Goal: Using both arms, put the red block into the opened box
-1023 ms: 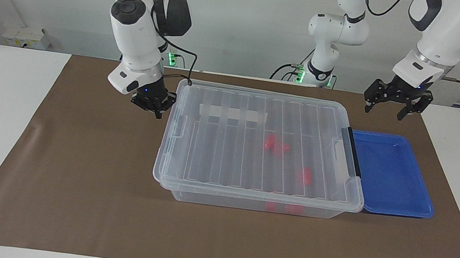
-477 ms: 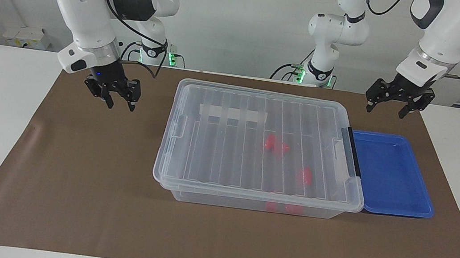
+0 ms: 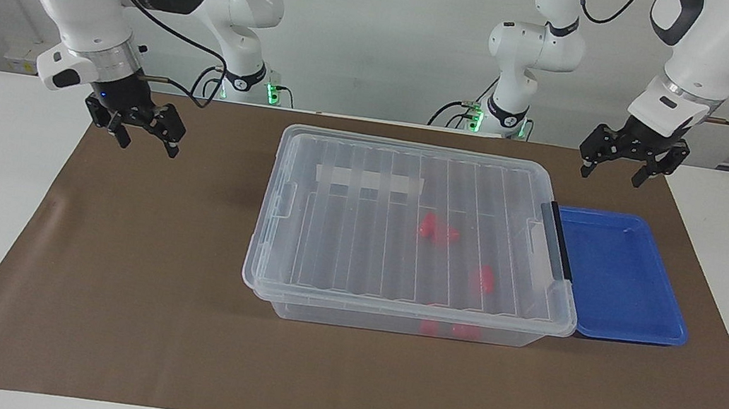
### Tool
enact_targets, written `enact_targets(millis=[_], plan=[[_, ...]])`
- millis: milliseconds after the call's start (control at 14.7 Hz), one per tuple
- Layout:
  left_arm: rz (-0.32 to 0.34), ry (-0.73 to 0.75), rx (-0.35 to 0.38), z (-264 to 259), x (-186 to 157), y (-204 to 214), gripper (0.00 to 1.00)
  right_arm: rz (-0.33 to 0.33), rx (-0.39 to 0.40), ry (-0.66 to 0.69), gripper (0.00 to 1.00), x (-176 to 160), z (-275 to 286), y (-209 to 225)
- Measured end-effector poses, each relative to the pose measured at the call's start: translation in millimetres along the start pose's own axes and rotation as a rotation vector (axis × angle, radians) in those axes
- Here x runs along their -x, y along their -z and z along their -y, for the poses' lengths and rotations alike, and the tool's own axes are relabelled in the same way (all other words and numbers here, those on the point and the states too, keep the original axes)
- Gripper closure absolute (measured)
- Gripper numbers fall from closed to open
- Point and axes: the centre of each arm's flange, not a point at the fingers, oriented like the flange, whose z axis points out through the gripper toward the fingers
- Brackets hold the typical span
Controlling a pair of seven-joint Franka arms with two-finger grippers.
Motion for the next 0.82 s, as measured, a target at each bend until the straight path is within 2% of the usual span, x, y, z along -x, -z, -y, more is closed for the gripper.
enact_targets(millis=[273,477,818], plan=[[0.000,0.000,0.000,0,0,0,0.00,-0.007,0.055,0.016,0.00,1,-10,37],[0.001,0.000,0.000,0,0,0,0.00,0.002,0.064,0.024,0.00,2,-5,67],[0.001,0.000,0.000,0,0,0,0.00,0.061,0.071,0.024,0.00,0,-2,86]])
